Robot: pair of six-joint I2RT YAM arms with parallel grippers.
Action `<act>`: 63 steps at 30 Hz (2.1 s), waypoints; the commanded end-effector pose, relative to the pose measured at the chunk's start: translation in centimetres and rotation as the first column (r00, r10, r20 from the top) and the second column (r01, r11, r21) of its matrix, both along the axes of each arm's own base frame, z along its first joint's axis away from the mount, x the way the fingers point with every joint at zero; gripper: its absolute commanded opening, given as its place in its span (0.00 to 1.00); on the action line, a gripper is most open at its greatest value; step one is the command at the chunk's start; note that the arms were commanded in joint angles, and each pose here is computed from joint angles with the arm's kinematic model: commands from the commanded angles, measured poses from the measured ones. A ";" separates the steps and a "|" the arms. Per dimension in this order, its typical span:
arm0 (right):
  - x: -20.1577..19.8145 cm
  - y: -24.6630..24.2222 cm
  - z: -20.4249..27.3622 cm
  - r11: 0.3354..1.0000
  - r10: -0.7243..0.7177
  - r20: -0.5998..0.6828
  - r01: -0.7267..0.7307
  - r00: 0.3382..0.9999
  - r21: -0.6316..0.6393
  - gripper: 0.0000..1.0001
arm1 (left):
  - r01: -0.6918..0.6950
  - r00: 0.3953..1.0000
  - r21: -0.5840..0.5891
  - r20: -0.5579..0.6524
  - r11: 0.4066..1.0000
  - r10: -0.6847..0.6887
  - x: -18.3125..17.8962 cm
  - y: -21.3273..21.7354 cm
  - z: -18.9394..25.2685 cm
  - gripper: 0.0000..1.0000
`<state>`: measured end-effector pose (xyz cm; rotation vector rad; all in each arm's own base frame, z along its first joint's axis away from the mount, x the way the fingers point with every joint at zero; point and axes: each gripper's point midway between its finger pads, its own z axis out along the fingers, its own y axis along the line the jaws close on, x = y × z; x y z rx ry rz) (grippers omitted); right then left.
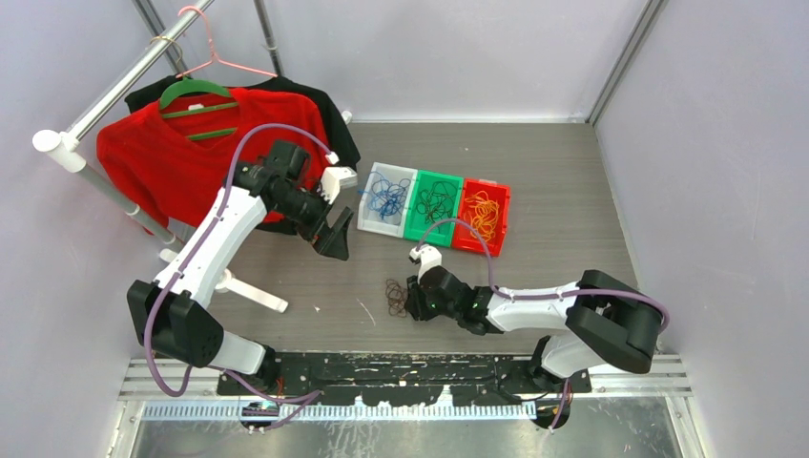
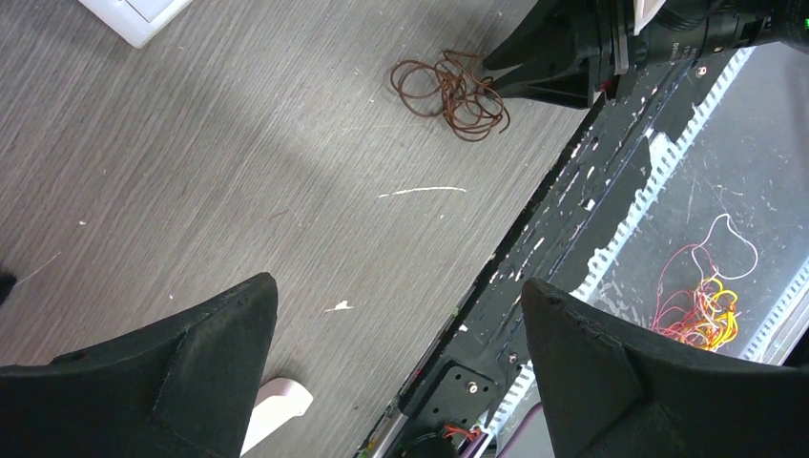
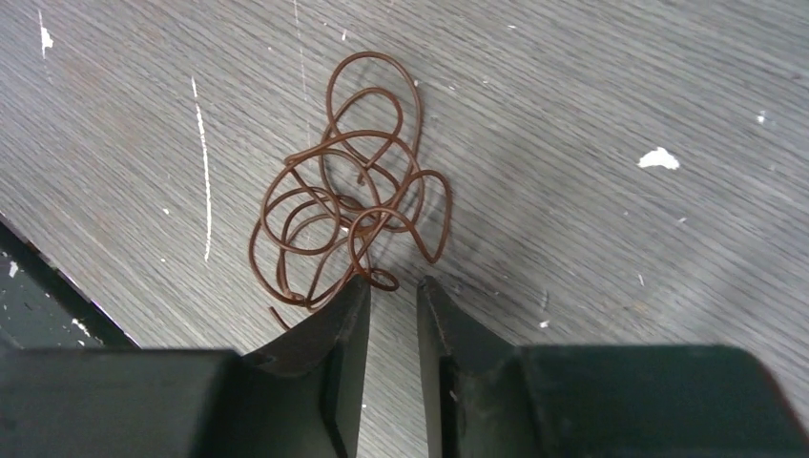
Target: Untangle the cables
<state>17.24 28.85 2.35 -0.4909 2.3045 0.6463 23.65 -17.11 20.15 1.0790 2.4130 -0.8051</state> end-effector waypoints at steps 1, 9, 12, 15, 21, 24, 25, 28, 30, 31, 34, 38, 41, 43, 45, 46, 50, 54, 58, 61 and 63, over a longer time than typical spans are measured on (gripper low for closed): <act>1.1 2.5 2.4 0.994 0.024 0.060 -0.030 0.998 0.106 0.23 | 0.015 0.998 -0.020 0.066 1.000 -0.014 0.1 0.0 2.1 0.98; 2.4 3.1 4.7 0.983 -0.010 0.137 -0.015 0.990 0.183 0.01 | 0.017 0.998 -0.025 0.061 1.000 -0.015 -0.1 0.0 2.2 0.97; 2.8 3.4 7.3 0.976 0.000 0.197 -0.043 0.980 0.212 0.01 | 0.023 0.998 -0.033 0.053 0.999 -0.021 -0.3 -0.1 2.2 0.96; 2.9 3.6 10.6 0.967 0.021 0.258 -0.085 0.966 0.239 0.01 | 0.031 0.999 -0.055 0.036 0.998 -0.030 -0.7 -0.4 2.2 0.96; 2.7 4.2 15.6 0.944 0.039 0.315 -0.138 0.948 0.299 0.01 | 0.048 0.998 -0.135 -0.025 0.990 -0.052 -1.7 -1.7 2.1 0.95; 2.4 4.9 17.4 0.926 0.056 0.326 -0.171 0.944 0.337 0.01 | 0.074 0.996 -0.161 -0.030 0.984 -0.080 -2.3 -2.6 1.8 0.94; 2.3 5.2 18.0 0.919 0.068 0.329 -0.187 0.942 0.347 0.01 | 0.094 0.995 -0.161 -0.022 0.983 -0.098 -2.6 -2.9 1.7 0.94; 2.0 6.2 19.0 0.902 0.103 0.327 -0.227 0.939 0.367 0.01 | 0.151 0.988 -0.157 0.008 0.976 -0.152 -3.4 -3.8 1.7 0.95; 1.8 6.6 19.5 0.894 0.117 0.324 -0.241 0.939 0.377 0.01 | 0.168 0.986 -0.157 0.018 0.973 -0.167 -3.6 -4.2 1.7 0.95; 1.7 6.7 19.6 0.890 0.127 0.321 -0.250 0.939 0.381 0.01 | 0.166 0.986 -0.156 0.021 0.974 -0.164 -3.4 -4.3 1.7 0.95; 1.2 7.1 20.1 0.873 0.144 0.311 -0.269 0.939 0.407 0.01 | 0.174 0.985 -0.154 0.039 0.973 -0.170 -3.3 -4.3 1.8 0.95; 0.8 7.4 20.8 0.851 0.162 0.296 -0.285 0.941 0.441 0.01 | 0.216 0.976 -0.172 0.042 0.961 -0.212 -4.1 -4.4 1.5 0.93; 1.0 7.3 21.4 0.837 0.139 0.292 -0.270 0.946 0.476 0.01 | 0.255 0.966 -0.244 0.016 0.936 -0.259 -5.6 -5.1 2.1 0.81; 1.3 7.1 21.7 0.824 0.114 0.284 -0.250 0.952 0.508 0.01 | 0.263 0.961 -0.289 -0.005 0.921 -0.276 -6.3 -5.5 2.6 0.68; 1.8 6.7 21.6 0.820 0.082 0.270 -0.220 0.959 0.529 0.01 | 0.257 0.961 -0.299 -0.019 0.919 -0.275 -6.5 -5.6 3.0 0.51; 2.1 6.4 21.3 0.820 0.068 0.259 -0.202 0.963 0.536 0.01 | 0.255 0.962 -0.296 -0.021 0.920 -0.273 -6.5 -5.5 3.1 0.43; 3.1 5.5 20.3 0.823 0.023 0.214 -0.140 0.977 0.551 0.01 | 0.231 0.972 -0.237 0.012 0.944 -0.235 -5.7 -4.9 3.2 0.07; 3.9 4.4 19.5 0.844 -0.031 0.198 -0.081 0.980 0.531 0.01 | 0.161 0.986 -0.147 0.065 0.976 -0.152 -4.0 -3.8 3.2 0.00; 4.4 2.9 18.9 0.866 -0.091 0.196 -0.020 0.976 0.500 0.01 | 0.116 0.988 -0.085 0.116 0.990 -0.105 -3.0 -2.9 3.8 0.00; 4.4 1.9 18.7 0.871 -0.116 0.199 0.003 0.973 0.491 0.01 | 0.101 0.983 -0.060 0.157 0.993 -0.091 -2.6 -2.4 4.1 0.00; 4.4 1.4 18.6 0.871 -0.129 0.199 0.015 0.971 0.490 0.01 | 0.096 0.979 -0.053 0.184 0.994 -0.085 -2.5 -2.2 4.5 0.00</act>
